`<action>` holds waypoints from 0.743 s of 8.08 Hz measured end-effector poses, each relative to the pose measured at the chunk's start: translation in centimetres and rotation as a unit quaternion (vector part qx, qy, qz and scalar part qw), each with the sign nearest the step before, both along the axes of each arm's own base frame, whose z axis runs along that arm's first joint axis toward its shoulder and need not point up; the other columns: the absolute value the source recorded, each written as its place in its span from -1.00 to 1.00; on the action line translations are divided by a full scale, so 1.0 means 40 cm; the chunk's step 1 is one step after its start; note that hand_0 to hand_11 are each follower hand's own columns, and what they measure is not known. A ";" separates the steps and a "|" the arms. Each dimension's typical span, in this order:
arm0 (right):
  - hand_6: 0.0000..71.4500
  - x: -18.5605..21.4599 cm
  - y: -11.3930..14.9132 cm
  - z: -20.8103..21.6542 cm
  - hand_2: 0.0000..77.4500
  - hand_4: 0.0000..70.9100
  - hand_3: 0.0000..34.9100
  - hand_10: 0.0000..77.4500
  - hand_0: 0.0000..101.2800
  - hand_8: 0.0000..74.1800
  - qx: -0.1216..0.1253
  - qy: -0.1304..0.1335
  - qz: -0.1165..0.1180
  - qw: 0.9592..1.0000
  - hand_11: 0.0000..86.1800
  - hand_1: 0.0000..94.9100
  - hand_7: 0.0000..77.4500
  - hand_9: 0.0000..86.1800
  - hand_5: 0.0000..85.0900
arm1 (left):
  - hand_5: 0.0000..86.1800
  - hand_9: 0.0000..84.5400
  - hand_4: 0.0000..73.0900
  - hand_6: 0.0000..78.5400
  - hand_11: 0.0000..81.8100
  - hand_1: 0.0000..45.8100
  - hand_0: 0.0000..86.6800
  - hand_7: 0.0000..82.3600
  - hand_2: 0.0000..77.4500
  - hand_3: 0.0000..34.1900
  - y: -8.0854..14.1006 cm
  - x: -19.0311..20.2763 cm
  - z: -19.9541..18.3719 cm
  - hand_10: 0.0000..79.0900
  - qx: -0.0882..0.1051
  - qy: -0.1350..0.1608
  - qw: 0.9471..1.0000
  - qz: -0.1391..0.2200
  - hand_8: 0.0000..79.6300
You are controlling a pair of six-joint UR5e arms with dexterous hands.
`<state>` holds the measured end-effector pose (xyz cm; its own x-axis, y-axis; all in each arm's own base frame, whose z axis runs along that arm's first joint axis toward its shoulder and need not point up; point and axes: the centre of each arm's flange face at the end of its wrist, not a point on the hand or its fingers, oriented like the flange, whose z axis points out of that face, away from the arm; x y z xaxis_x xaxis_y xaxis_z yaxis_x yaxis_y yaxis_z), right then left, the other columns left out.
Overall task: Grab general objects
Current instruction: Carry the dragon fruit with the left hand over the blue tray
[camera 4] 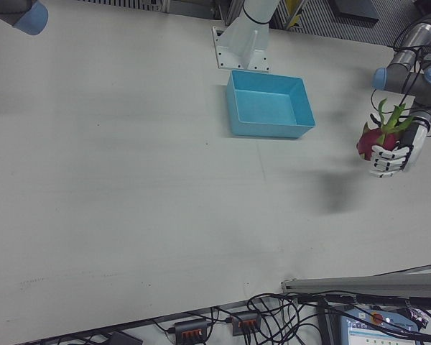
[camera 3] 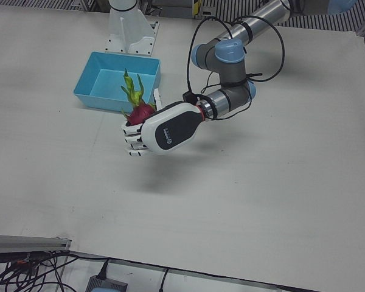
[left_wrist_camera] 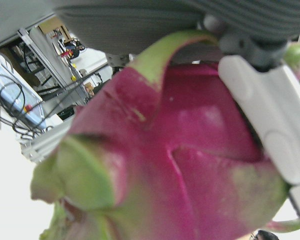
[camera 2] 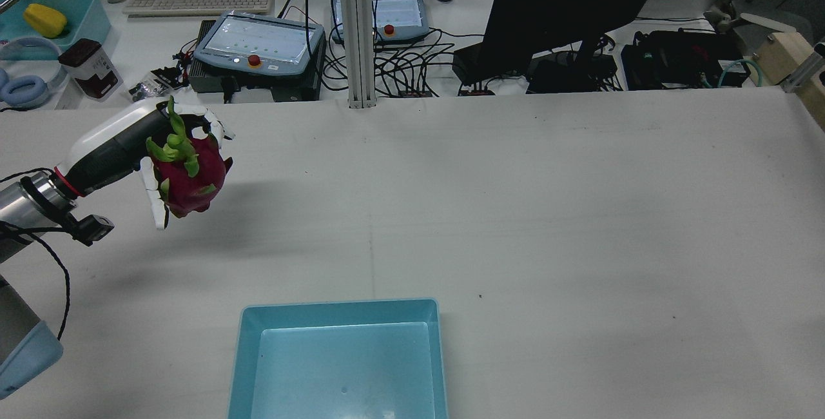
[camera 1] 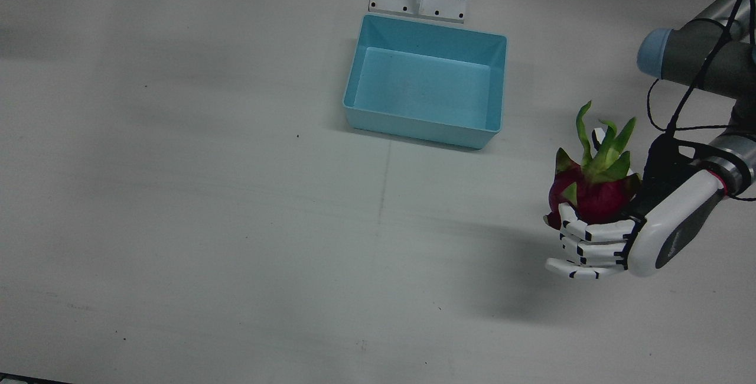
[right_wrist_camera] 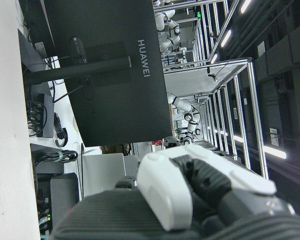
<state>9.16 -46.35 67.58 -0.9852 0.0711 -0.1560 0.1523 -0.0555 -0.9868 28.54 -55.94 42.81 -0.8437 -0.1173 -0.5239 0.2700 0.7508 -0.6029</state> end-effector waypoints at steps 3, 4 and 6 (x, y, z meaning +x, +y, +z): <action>-1.00 0.000 0.000 0.000 1.00 -1.00 -1.00 -1.00 -1.00 -1.00 0.000 0.000 0.000 1.000 -0.99 1.00 -1.00 -0.99 -1.00 | 0.19 0.42 -0.19 0.25 -0.15 -1.00 0.10 0.34 -0.93 -1.00 0.146 0.180 -0.097 -0.39 0.032 0.026 0.996 0.073 0.10; -1.00 0.000 0.000 0.000 1.00 -1.00 -1.00 -1.00 -1.00 -1.00 0.000 0.000 0.000 1.000 -0.99 1.00 -1.00 -0.99 -1.00 | 0.19 0.48 -0.19 0.25 -0.15 -1.00 0.10 0.34 -0.93 -1.00 0.200 0.216 -0.142 -0.45 0.042 0.027 0.995 0.089 0.05; -1.00 0.000 0.000 0.000 1.00 -1.00 -1.00 -1.00 -1.00 -1.00 0.000 0.000 0.000 1.000 -0.99 1.00 -1.00 -0.99 -1.00 | 0.19 0.48 -0.19 0.25 -0.12 -1.00 0.10 0.34 -0.93 -1.00 0.314 0.281 -0.225 -0.38 0.062 0.031 0.990 0.120 0.05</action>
